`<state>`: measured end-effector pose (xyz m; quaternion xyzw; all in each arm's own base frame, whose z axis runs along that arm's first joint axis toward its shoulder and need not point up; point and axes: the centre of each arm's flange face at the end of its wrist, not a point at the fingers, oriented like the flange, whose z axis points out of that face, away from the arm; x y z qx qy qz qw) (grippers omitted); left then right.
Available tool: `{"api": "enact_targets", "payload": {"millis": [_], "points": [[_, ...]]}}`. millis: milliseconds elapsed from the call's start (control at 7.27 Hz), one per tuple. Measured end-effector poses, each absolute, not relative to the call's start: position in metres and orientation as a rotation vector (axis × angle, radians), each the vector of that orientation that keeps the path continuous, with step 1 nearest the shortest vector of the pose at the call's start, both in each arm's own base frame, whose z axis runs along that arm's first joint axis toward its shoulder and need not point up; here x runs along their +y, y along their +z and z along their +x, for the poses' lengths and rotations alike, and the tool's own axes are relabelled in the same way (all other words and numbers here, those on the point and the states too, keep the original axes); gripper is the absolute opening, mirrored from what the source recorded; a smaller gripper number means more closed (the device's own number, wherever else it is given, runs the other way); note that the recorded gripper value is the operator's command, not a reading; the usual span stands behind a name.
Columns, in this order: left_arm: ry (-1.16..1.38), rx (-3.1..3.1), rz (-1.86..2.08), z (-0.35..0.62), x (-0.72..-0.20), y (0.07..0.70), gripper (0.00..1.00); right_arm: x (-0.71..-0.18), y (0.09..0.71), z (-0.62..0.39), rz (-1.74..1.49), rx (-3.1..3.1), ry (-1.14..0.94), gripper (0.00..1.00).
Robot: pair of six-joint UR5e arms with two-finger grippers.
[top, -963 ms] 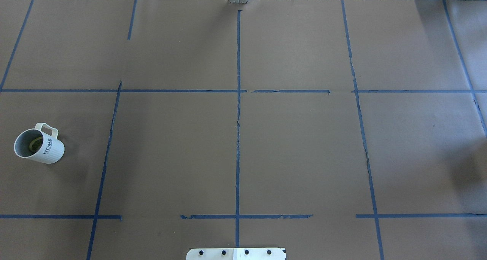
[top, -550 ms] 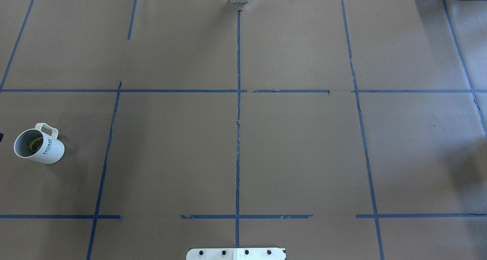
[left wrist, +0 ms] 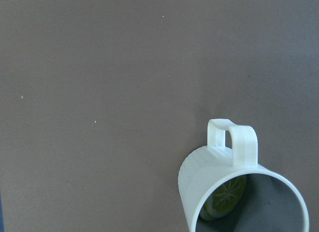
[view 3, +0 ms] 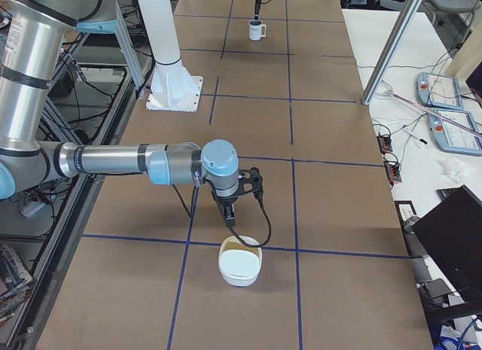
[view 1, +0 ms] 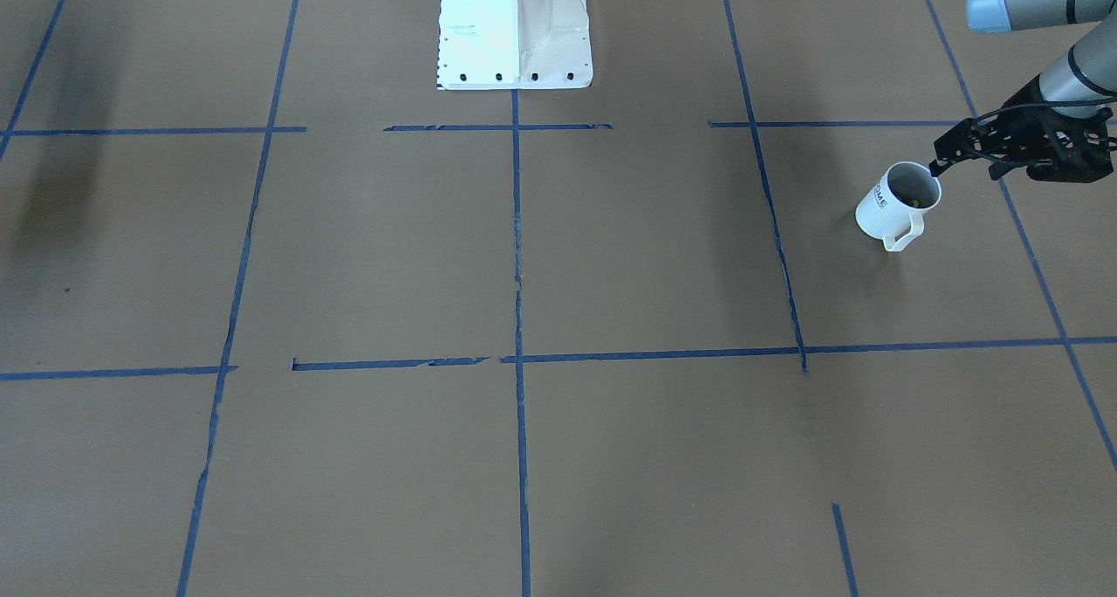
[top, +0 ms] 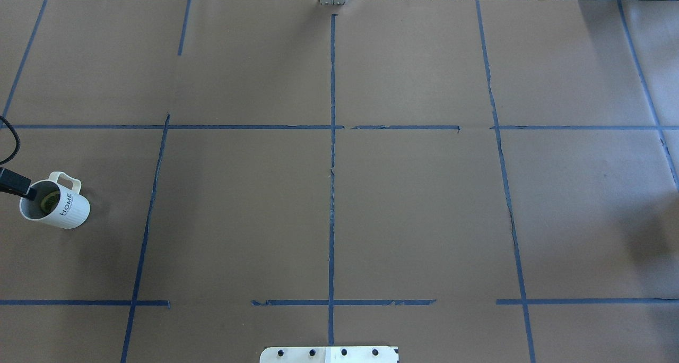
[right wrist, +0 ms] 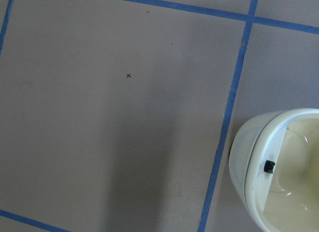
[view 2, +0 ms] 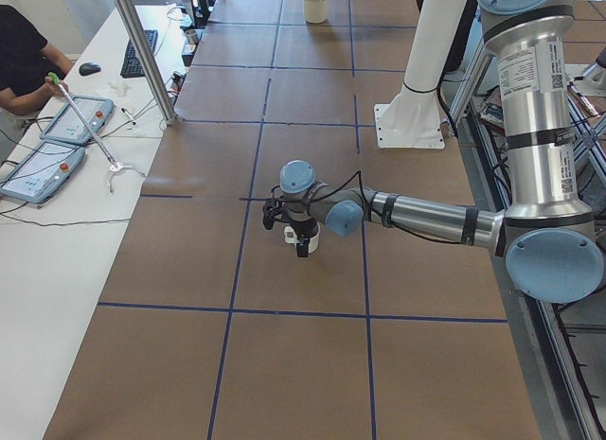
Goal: Left arm hands cup to right arm to dump lemon
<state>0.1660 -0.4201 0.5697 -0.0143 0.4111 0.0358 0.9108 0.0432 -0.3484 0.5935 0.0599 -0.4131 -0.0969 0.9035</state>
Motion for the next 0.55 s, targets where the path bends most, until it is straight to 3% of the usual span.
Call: {"api": "enact_targets", "payload": {"millis": [413,550], "points": [[0.106,0.842,-0.053,0.187,-0.421,0.575,0.14,-0.349,0.592,0.043,0.135,-0.853,-0.207,1.0],[0.11,0.841,-0.056,0.189,-0.42,0.576,0.02,-0.349,0.592,0.043,0.135,-0.853,-0.207,1.0]]}}
